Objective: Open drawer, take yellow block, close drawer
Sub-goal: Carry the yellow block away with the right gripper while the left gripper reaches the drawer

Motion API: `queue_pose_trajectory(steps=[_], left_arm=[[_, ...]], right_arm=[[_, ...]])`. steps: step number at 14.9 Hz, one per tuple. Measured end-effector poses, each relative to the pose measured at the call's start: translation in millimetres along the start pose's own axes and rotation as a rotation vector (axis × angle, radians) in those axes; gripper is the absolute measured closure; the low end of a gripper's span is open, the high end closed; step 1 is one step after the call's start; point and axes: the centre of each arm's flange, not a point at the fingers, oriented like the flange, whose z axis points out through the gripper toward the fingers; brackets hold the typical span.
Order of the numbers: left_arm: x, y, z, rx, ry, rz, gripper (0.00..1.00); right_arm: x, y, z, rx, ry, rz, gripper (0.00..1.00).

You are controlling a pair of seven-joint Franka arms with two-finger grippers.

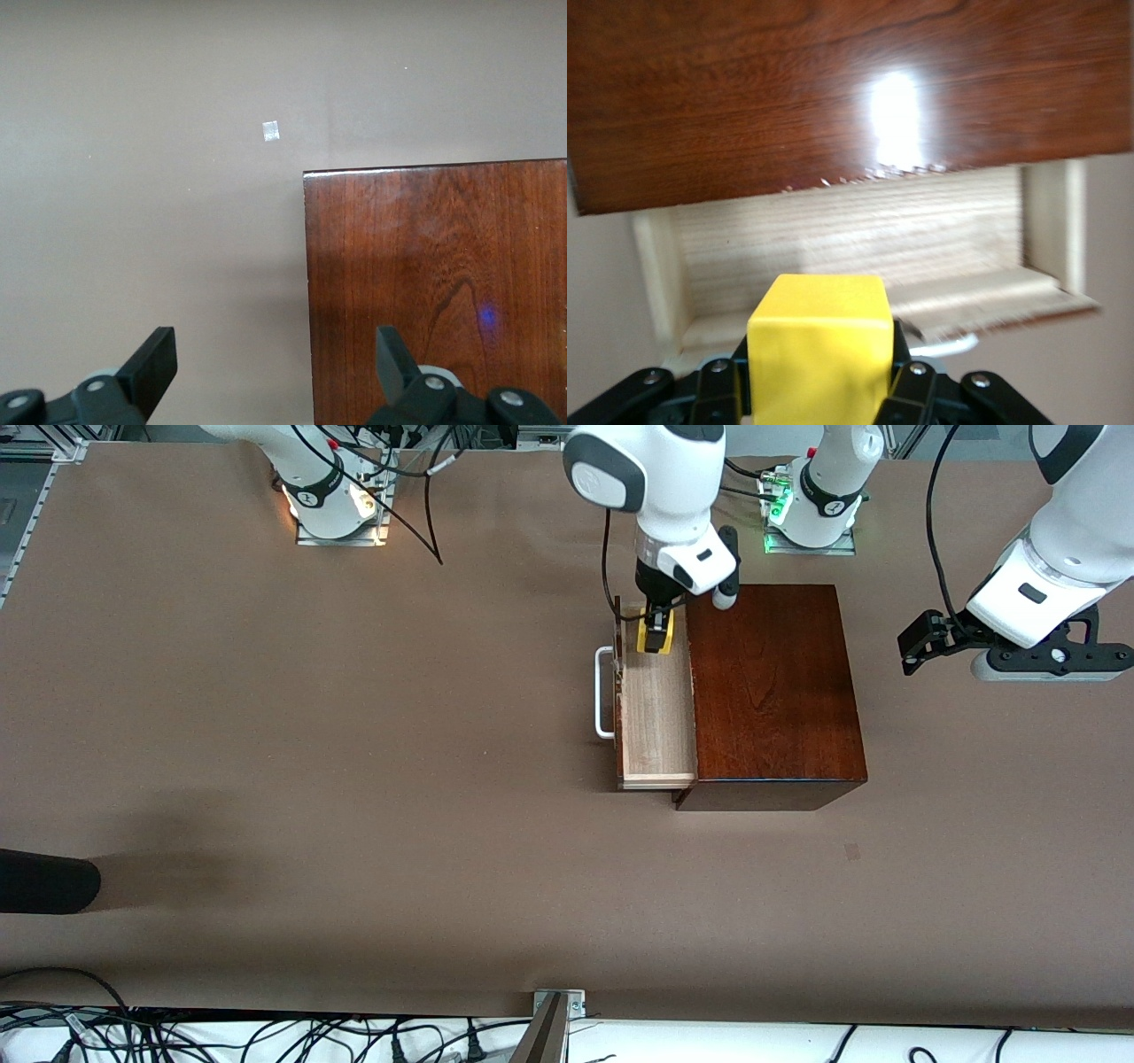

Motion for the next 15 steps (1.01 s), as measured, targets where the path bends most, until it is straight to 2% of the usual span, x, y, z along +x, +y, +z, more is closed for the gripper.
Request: queue_pose_trajectory(steps=[3,5,9,12,13,15], left_arm=[[-7,18,1,0.006,-0.039,0.046,0.0],[-12,33,-1,0.008,-0.06,0.143,0.0],[-17,50,-3,-0.082,-0.075,0.318,0.0],[-21,69,4,-0.164,-0.098,0.558,0.0],[-23,82,7,-0.18,-0.105,0.648,0.0],[-29,120,16,-0.198,-0.122,0.813,0.0]], right_arm=[[-28,27,-51,0.02,0.007,0.058,0.44],[-60,62,-75,0.063,0.009,0.134,0.44],[-161,176,-89,0.089,-0.009,0.341,0.44],[-237,238,-82,0.11,-0.029,0.48,0.44],[-263,251,-73,0.128,-0.043,0.522,0.44],[-312,274,-51,0.156,-0.039,0.612,0.44]])
